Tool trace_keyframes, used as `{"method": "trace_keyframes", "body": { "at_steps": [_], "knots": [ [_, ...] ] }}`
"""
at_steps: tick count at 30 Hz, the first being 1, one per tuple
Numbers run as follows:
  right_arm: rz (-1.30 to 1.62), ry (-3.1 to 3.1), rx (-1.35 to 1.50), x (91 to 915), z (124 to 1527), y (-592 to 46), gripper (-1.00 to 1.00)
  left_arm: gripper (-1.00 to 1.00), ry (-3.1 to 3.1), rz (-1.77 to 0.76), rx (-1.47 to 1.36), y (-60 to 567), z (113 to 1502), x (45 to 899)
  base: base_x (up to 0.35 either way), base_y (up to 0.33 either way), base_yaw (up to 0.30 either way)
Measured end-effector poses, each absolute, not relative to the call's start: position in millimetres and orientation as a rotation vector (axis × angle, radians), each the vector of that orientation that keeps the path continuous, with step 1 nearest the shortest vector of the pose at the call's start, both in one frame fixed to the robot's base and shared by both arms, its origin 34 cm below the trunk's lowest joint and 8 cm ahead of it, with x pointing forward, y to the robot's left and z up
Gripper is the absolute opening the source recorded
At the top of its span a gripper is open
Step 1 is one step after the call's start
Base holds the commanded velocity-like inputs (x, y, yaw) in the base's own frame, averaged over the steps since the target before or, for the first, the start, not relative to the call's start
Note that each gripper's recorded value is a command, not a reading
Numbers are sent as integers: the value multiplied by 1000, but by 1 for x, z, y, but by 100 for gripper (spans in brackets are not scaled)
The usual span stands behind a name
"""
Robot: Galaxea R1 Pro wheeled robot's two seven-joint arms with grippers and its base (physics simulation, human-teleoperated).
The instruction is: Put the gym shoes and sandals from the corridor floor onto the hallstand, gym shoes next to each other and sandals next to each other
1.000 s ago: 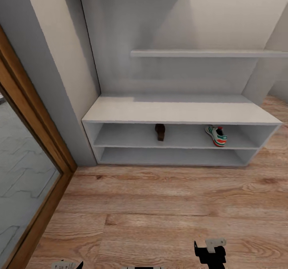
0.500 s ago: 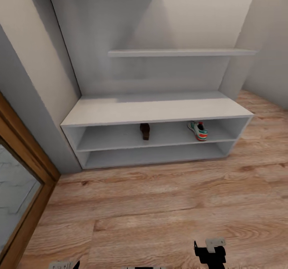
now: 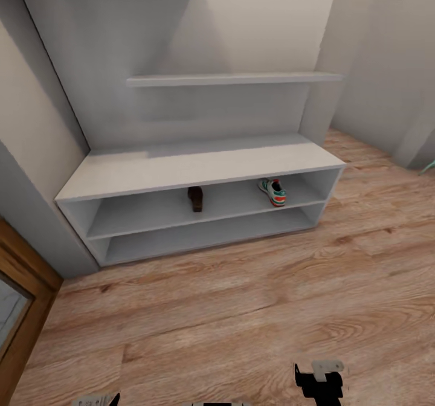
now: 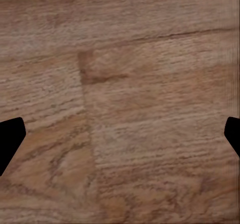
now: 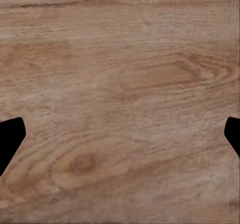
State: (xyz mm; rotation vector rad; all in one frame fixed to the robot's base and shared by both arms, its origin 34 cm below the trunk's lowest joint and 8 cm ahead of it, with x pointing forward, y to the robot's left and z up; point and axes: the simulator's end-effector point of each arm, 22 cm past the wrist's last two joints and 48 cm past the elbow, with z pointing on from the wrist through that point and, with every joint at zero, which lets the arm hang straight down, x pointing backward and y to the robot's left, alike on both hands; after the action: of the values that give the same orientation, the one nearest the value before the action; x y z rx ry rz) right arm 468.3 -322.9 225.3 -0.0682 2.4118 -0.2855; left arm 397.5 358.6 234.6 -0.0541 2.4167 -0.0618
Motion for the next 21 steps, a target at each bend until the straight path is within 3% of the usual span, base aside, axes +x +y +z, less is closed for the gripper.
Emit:
{"method": "trace_keyframes", "body": {
  "at_steps": [21],
  "knots": [
    [-303, 2415, -4, 468, 232, -332, 100, 100, 2416, -61, -55, 359, 241, 399, 0, 0, -267]
  ]
}}
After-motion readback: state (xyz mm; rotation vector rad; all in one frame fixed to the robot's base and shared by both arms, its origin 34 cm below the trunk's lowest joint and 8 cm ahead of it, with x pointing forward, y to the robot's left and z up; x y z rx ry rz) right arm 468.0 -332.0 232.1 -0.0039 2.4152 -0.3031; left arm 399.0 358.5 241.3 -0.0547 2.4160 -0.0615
